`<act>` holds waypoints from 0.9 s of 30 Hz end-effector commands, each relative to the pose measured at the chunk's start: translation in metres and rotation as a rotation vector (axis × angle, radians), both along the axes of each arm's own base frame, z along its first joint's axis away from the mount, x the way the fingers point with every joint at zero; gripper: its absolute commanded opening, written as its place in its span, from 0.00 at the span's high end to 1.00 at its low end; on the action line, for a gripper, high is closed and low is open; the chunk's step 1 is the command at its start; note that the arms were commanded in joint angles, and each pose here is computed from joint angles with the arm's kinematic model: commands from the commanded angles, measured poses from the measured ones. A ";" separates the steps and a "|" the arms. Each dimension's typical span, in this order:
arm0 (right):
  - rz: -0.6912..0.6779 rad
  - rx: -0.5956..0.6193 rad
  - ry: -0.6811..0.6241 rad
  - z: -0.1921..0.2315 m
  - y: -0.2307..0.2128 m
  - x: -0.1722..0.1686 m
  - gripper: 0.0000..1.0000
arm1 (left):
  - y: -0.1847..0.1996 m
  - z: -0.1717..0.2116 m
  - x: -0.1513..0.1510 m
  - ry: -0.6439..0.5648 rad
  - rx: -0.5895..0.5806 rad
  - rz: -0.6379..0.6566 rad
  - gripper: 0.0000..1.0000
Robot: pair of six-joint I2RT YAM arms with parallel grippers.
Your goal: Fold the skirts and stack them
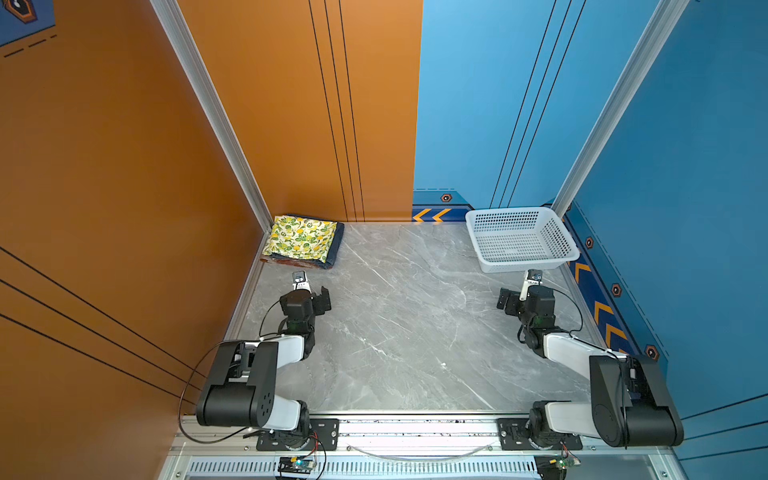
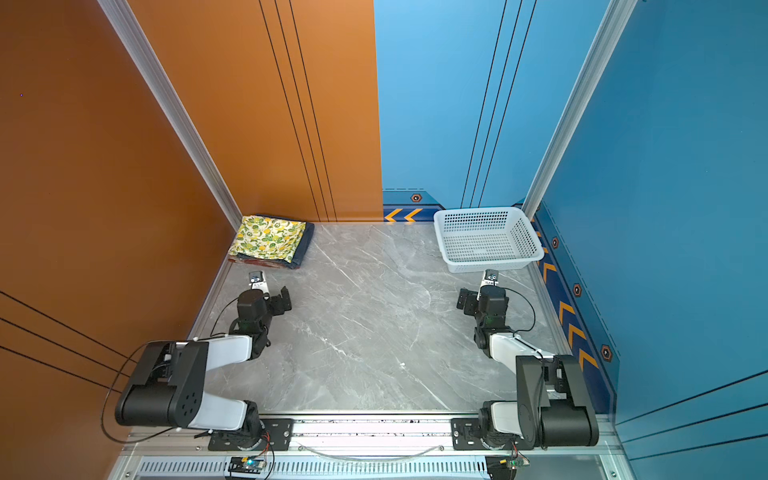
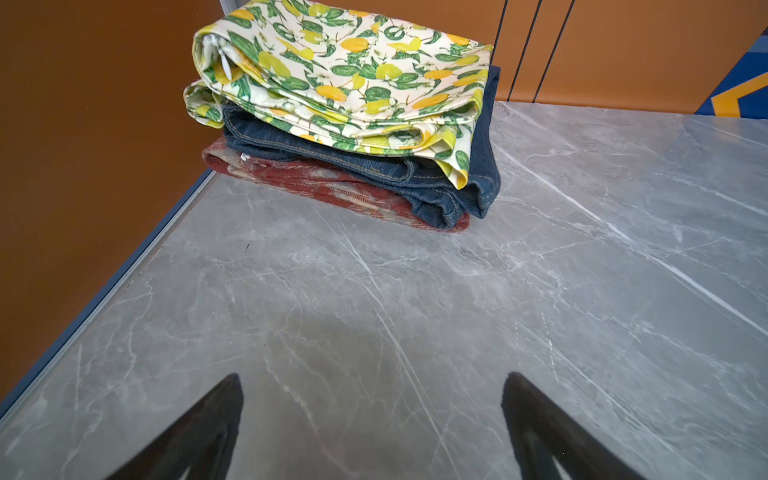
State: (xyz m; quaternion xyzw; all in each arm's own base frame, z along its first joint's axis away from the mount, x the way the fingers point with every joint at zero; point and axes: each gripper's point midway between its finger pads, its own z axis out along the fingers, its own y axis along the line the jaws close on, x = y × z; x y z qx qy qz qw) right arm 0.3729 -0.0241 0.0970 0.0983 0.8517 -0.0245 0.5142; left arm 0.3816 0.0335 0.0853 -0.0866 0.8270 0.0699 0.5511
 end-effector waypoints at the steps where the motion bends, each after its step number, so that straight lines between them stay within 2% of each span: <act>1: 0.004 -0.013 -0.074 0.013 -0.003 0.005 0.00 | -0.008 0.010 0.009 -0.094 0.036 -0.055 0.02; 3: -0.007 -0.022 -0.102 0.016 -0.006 0.007 0.00 | -0.007 0.005 0.009 -0.047 0.019 -0.058 0.02; 11: 0.003 -0.055 -0.213 0.001 -0.002 0.013 0.00 | -0.012 0.005 0.012 -0.048 0.062 -0.057 0.02; 14: 0.029 -0.069 -0.136 -0.005 0.003 0.018 0.00 | -0.012 0.006 0.012 -0.049 0.073 -0.049 0.02; 27: 0.034 -0.087 -0.138 -0.005 0.007 0.020 0.00 | -0.012 0.007 0.012 -0.051 0.072 -0.050 0.02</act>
